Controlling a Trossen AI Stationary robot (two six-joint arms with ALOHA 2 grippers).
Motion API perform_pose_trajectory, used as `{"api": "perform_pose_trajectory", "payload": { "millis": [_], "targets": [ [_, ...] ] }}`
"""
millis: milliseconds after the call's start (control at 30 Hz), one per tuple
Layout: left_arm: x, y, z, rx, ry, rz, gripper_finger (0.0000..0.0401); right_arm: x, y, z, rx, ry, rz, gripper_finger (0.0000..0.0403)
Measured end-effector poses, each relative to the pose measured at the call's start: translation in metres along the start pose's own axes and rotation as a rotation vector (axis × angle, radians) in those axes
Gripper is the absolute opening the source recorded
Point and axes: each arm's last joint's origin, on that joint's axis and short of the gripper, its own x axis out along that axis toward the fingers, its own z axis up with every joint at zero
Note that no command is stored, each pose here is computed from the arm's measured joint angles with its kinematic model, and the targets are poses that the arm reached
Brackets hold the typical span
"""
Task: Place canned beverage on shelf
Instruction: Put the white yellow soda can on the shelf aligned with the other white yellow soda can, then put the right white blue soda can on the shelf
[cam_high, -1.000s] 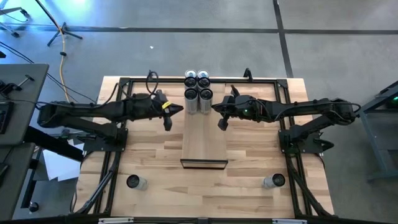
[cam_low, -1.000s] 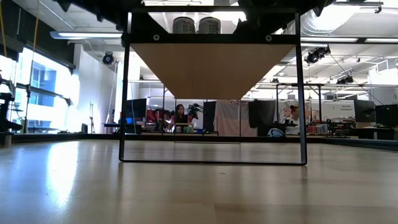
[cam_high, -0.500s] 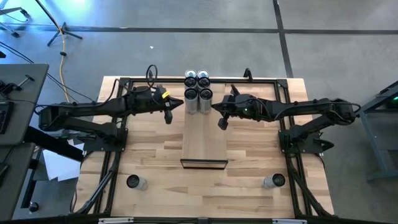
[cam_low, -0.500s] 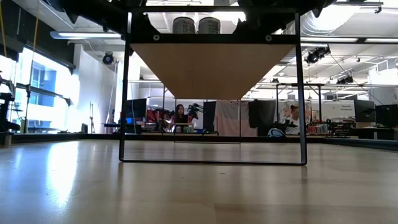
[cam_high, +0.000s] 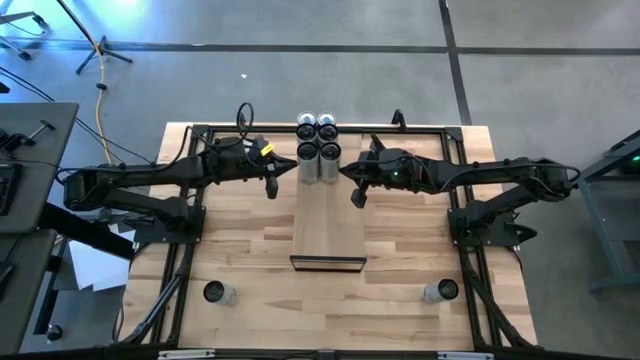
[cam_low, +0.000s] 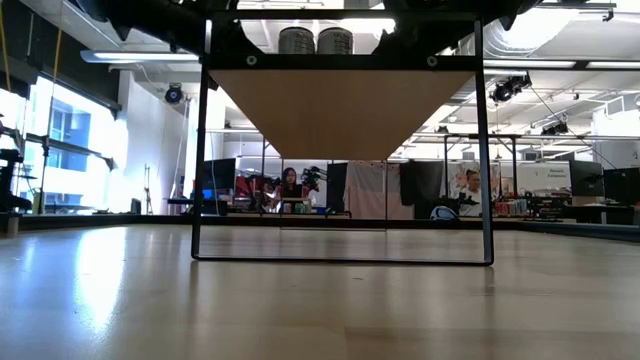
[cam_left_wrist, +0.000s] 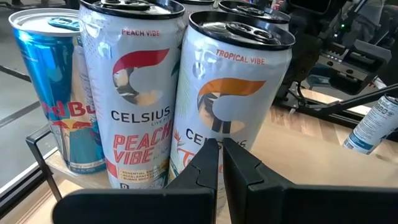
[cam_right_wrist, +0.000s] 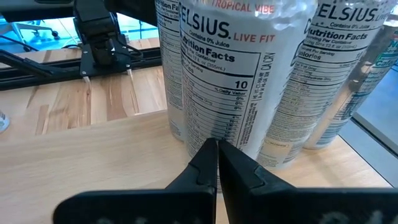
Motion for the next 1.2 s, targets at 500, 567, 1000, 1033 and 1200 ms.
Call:
{"api": "perform_pose_trajectory", "payload": {
  "millis": [500, 567, 1000, 1033, 1200],
  "targets": [
    [-0.048, 0.0, 0.013, -0.038, -0.032, 0.006, 0.0, -0.031, -0.007, 0.001, -0.002, 0.083, -0.037, 0.0],
    [-0.057, -0.002, 0.017, -0.069, -0.073, -0.012, 0.0, -0.037, -0.008, 0.0, 0.022, 0.102, -0.037, 0.0],
    [-0.075, -0.038, 0.02, -0.139, -0.115, -0.23, 0.0, -0.057, 0.006, 0.004, 0.078, 0.104, 0.192, 0.0],
    [-0.075, -0.04, 0.021, -0.145, -0.122, -0.251, 0.0, -0.057, 0.007, 0.004, 0.087, 0.106, 0.213, 0.0],
    [-0.079, -0.051, 0.025, -0.148, -0.171, -0.319, 0.0, -0.059, 0.015, 0.003, 0.088, 0.114, 0.27, 0.0]
  ]
}}
